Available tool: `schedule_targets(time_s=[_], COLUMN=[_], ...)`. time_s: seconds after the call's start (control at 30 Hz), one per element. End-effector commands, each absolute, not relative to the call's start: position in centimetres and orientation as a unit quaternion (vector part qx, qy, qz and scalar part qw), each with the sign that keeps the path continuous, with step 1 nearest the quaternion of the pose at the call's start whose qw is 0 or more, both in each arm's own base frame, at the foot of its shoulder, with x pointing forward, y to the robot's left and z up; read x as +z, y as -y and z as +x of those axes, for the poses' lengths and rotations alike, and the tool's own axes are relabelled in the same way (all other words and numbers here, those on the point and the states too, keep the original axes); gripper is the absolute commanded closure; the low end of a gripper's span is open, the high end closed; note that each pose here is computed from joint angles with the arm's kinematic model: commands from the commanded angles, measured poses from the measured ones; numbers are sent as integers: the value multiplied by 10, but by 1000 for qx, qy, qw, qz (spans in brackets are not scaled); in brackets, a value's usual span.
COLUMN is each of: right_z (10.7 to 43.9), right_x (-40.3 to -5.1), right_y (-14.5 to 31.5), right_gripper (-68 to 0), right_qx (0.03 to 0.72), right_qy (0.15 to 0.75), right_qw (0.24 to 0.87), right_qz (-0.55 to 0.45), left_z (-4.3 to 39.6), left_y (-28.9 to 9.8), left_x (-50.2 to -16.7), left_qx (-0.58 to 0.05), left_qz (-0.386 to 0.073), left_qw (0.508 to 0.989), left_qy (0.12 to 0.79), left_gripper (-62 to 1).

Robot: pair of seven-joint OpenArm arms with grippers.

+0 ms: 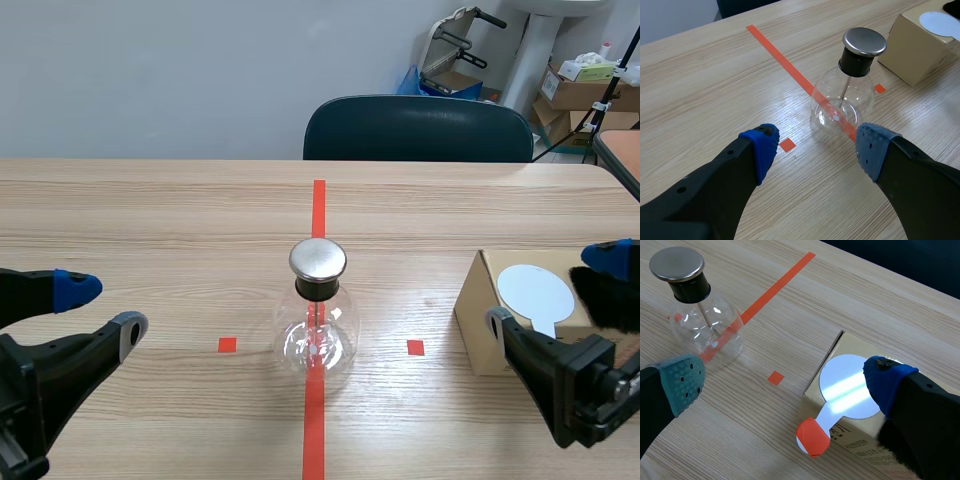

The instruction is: Do the electroscope experiment

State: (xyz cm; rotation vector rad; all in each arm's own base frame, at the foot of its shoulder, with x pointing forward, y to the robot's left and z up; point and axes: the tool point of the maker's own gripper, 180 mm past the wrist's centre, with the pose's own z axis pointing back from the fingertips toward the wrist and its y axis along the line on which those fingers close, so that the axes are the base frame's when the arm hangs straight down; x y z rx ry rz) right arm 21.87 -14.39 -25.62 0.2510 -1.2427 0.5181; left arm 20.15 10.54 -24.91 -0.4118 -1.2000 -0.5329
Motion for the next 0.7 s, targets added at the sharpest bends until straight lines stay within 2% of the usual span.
schedule_targets(time_s=[0.0,0.67], right_z=[224,222], right_x=[-245,-247], right_y=[141,140], right_gripper=[-679,-679], right_qx=[237,251], right_qy=[592,587], right_qw=[761,761], right_qz=[119,115], left_z=[202,203], left_y=[-102,-102], left_x=[-243,-241], left_qx=[-242,-243], left_qz=[-197,-196], left_qw=[766,762], left_qy=[562,567], left_gripper=[-356,-356])
